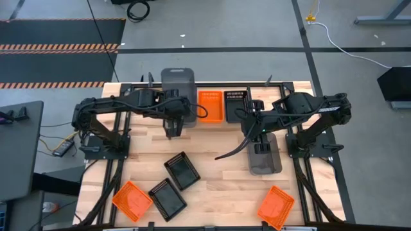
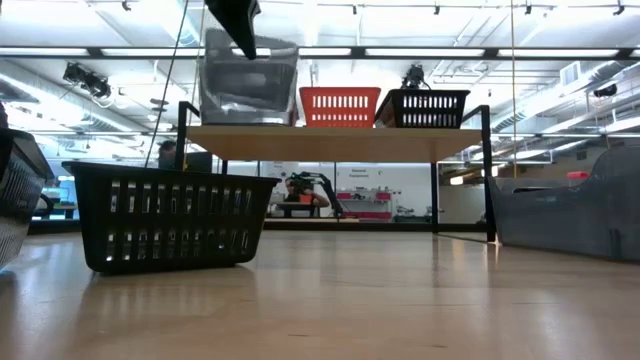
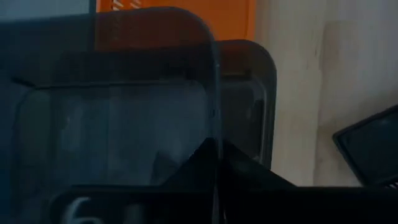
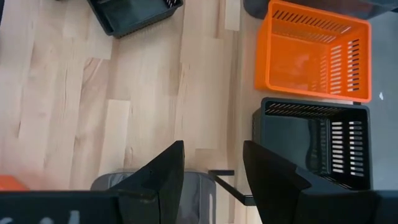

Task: Stack baskets on shelf by color
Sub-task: Stack the left gray bin on the gray bin on the shelf

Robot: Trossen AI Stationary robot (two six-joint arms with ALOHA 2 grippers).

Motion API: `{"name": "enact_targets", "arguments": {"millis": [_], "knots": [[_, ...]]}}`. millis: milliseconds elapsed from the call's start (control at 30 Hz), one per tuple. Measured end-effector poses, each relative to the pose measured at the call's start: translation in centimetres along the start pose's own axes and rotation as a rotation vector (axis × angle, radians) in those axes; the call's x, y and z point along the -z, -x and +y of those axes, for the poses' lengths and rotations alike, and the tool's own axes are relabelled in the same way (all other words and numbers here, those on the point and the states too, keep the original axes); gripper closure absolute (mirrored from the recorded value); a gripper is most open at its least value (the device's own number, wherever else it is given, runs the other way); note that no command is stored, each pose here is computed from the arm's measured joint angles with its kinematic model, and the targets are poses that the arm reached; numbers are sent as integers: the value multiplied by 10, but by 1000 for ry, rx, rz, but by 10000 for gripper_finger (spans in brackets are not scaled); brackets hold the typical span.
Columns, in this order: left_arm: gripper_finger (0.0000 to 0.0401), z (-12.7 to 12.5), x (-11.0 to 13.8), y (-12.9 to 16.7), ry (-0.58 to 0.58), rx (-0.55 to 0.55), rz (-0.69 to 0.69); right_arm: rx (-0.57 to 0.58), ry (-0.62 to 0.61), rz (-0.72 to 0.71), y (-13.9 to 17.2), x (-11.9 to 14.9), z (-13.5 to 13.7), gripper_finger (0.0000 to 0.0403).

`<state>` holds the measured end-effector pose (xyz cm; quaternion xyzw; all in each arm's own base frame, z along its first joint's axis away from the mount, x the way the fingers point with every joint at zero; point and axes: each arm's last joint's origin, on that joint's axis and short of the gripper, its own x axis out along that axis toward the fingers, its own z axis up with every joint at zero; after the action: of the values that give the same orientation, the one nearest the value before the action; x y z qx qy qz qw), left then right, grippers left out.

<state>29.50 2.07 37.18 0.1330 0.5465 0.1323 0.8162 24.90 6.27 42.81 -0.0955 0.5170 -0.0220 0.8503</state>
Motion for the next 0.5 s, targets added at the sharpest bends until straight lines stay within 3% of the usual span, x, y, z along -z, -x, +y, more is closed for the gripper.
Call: {"name": "enact_targets", "arguments": {"millis": [500], "knots": [[336,-6,-5,2,-38,6,-48,7,0,-1,0,0,0,231]]}}
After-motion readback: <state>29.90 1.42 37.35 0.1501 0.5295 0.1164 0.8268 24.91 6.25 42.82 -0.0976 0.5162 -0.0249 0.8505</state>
